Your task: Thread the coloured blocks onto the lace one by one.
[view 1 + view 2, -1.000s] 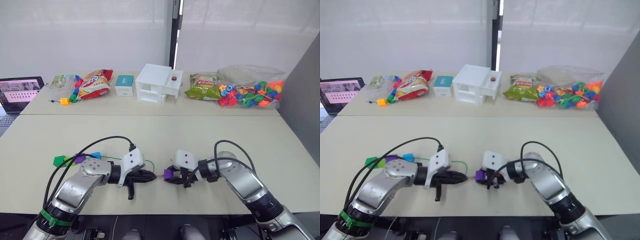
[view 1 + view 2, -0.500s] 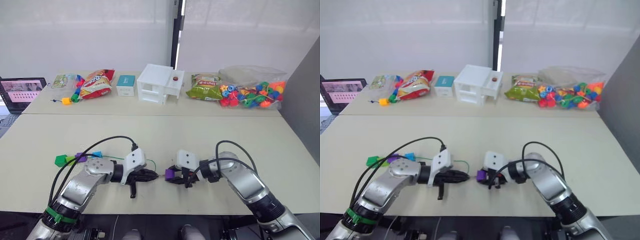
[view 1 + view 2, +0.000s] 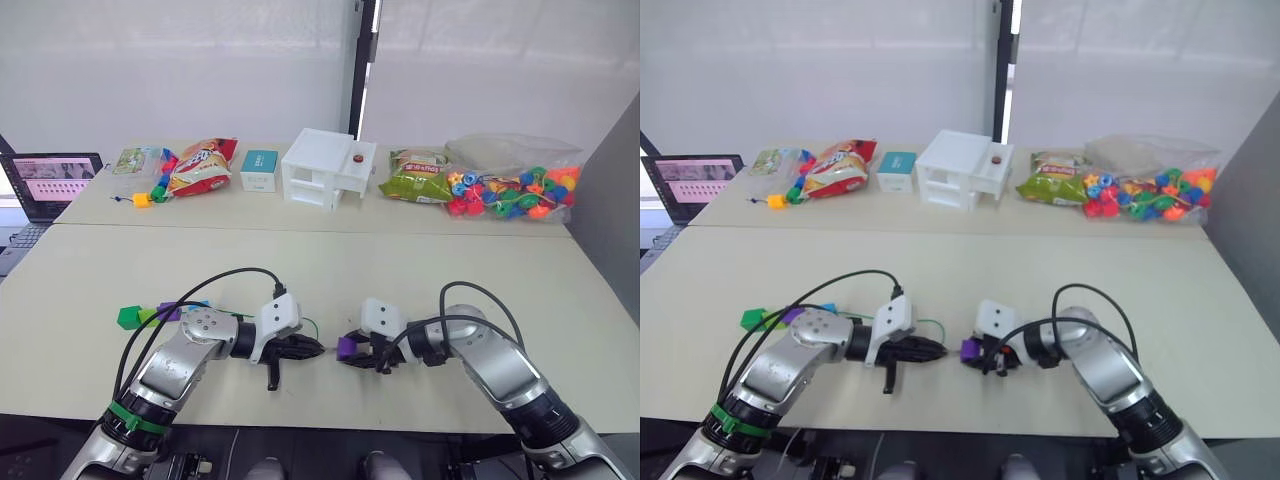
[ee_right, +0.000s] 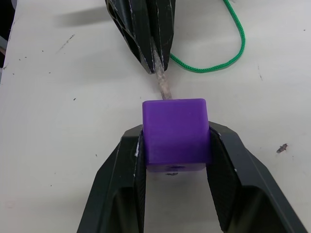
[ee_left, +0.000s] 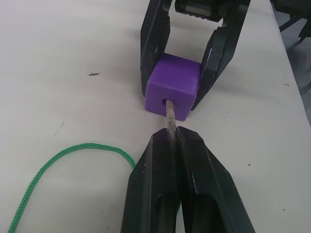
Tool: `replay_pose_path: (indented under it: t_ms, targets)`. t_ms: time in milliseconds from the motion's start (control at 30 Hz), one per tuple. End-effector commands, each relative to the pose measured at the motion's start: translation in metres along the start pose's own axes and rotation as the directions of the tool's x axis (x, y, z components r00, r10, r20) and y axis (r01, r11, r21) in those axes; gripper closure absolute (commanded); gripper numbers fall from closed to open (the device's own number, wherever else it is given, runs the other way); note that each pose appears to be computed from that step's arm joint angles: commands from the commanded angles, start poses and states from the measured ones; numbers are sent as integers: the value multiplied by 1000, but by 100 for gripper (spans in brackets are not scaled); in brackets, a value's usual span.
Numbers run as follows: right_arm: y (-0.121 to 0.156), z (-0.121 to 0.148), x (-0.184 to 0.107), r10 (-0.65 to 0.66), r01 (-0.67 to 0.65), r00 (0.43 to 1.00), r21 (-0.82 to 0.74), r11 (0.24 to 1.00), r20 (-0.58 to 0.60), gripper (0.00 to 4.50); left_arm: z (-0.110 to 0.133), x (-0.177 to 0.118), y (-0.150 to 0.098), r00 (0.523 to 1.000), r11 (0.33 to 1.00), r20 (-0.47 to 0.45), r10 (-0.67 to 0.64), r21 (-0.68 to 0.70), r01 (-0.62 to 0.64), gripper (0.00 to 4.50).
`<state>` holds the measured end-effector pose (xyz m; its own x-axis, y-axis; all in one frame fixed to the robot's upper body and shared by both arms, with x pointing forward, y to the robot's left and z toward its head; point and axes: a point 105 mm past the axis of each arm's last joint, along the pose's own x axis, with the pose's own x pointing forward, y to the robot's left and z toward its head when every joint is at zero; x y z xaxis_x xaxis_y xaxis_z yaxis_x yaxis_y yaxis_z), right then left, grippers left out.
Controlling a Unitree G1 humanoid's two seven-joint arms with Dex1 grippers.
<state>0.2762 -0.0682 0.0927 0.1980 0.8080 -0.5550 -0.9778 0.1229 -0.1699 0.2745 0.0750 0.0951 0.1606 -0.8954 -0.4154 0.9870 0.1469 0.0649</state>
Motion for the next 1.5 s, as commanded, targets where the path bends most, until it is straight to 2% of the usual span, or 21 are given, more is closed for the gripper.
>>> replay_pose_path:
  t_ms: [33,500,633,1000,1500]
  targets:
    - [13,-8,11,37,-36,999,19,999,-17,333,25,6,-14,995,995,80,-67,85,60,450]
    - [16,-25,1,21,-19,999,34,999,-50,333,12,-23,-18,1000,999,19,1,55,-2,450]
    - [13,-33,-8,24,-22,995,21,1000,-93,333,6,-32,-22,1000,999,-3,14,42,-14,450]
    - [14,-31,-11,42,-42,994,7,999,-101,333,8,-35,-21,999,998,20,48,25,-49,450]
    - [21,-24,-7,63,-63,995,-3,998,-83,333,8,-28,-24,999,999,31,29,22,-29,450]
